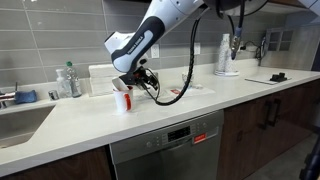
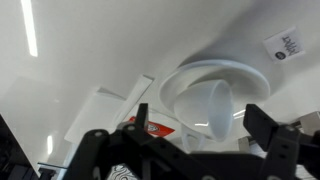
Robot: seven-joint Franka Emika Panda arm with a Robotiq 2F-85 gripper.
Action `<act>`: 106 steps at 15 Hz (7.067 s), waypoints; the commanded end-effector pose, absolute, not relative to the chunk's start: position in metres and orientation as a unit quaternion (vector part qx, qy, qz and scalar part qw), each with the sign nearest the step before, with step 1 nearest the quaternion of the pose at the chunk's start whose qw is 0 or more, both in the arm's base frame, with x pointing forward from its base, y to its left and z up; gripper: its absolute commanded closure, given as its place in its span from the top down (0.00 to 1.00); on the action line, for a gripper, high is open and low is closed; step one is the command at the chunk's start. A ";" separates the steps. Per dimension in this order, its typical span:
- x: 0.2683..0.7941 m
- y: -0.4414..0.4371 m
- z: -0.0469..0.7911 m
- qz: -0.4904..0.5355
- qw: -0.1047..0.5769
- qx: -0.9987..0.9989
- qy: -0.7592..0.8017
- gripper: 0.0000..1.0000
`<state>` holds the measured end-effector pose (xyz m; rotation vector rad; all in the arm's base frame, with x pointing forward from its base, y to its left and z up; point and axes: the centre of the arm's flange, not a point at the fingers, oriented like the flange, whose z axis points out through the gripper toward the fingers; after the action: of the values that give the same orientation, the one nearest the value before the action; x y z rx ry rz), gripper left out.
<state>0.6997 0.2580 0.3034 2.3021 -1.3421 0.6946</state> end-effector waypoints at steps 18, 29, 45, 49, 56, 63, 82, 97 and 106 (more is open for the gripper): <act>0.713 0.263 0.294 0.269 0.210 0.802 -0.490 0.50; 0.711 0.265 0.296 0.268 0.214 0.801 -0.491 0.35; 0.709 0.265 0.298 0.266 0.222 0.798 -0.493 0.13; 0.708 0.265 0.299 0.266 0.222 0.798 -0.494 0.09; 0.707 0.262 0.304 0.269 0.224 0.794 -0.497 0.08; 0.705 0.249 0.334 0.261 0.210 0.798 -0.500 0.08; 0.711 0.173 0.379 0.075 0.063 0.892 -0.442 0.07; 0.705 0.102 0.363 -0.004 -0.079 0.890 -0.448 0.07; 0.707 0.108 0.348 -0.004 -0.079 0.888 -0.454 0.07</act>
<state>0.7170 0.1076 0.3533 2.9146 -1.4795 -0.0146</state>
